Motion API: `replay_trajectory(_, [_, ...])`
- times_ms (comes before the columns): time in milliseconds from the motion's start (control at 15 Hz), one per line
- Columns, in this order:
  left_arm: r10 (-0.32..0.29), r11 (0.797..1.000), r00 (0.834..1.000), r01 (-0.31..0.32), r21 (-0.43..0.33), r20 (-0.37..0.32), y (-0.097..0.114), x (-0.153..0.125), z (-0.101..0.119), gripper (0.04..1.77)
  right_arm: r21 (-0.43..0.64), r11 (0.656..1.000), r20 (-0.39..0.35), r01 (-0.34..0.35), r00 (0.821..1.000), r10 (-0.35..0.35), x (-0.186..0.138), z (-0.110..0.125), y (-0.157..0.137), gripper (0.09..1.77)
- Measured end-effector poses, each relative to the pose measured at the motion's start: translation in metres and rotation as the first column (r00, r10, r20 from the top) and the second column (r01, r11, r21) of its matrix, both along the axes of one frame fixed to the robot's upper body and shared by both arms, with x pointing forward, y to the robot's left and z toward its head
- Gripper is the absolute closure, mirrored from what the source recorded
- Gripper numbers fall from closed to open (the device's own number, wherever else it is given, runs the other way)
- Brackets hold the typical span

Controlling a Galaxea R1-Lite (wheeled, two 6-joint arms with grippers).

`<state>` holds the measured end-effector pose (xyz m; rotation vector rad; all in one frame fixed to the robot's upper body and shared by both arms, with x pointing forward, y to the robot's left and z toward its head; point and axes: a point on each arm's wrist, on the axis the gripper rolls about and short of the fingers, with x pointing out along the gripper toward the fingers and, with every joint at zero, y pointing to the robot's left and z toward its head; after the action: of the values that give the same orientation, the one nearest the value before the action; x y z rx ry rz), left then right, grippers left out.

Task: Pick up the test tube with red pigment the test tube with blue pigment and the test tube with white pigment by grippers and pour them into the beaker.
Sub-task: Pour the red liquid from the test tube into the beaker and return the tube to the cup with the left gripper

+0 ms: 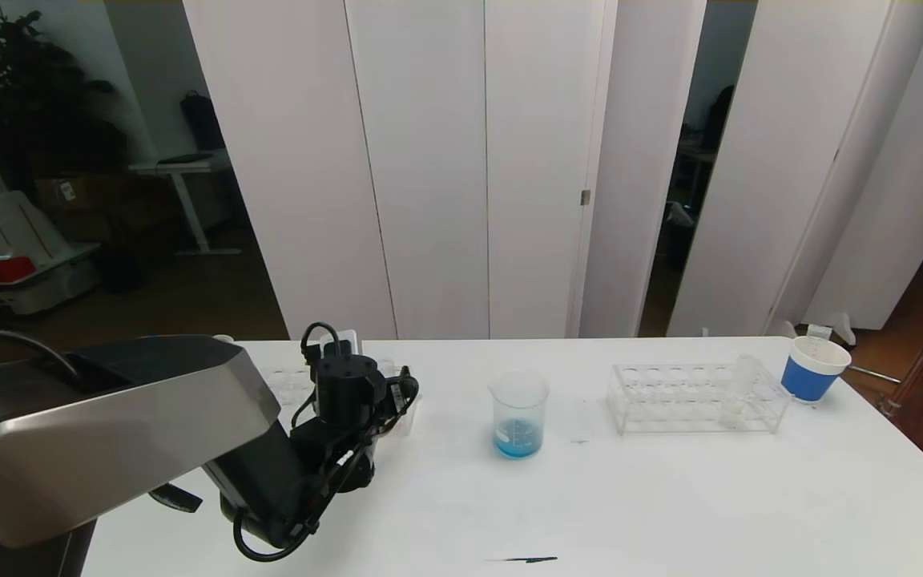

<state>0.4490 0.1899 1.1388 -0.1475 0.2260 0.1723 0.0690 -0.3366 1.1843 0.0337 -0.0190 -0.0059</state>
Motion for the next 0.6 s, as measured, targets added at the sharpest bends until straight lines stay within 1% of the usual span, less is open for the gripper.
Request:
replay_trajectory(400, [0.01, 1.0, 1.0, -0.01, -0.003, 0.009, 0.0003, 0.009, -0.0037, 0.06, 0.0, 1.0, 0.0, 0.0, 1.0, 0.0, 0.0, 0.0, 0.0, 0.11])
replay_trajectory(467, [0.01, 1.0, 1.0, -0.01, -0.001, 0.01, 0.0005, 0.0101, -0.0041, 0.08, 0.0, 1.0, 0.0, 0.0, 1.0, 0.0, 0.0, 0.0, 0.0, 0.11])
replay_trajectory(533, [0.005, 1.0, 1.0, -0.005, 0.0, 0.01, -0.0001, 0.0109, -0.0044, 0.23, 0.0, 1.0, 0.0, 0.0, 1.0, 0.0, 0.0, 0.0, 0.0, 0.11])
replay_trajectory(600, [-0.005, 1.0, 1.0, 0.005, 0.001, 0.007, -0.0008, 0.0112, -0.0049, 0.54, 0.0, 1.0, 0.0, 0.0, 1.0, 0.0, 0.0, 0.0, 0.0, 0.11])
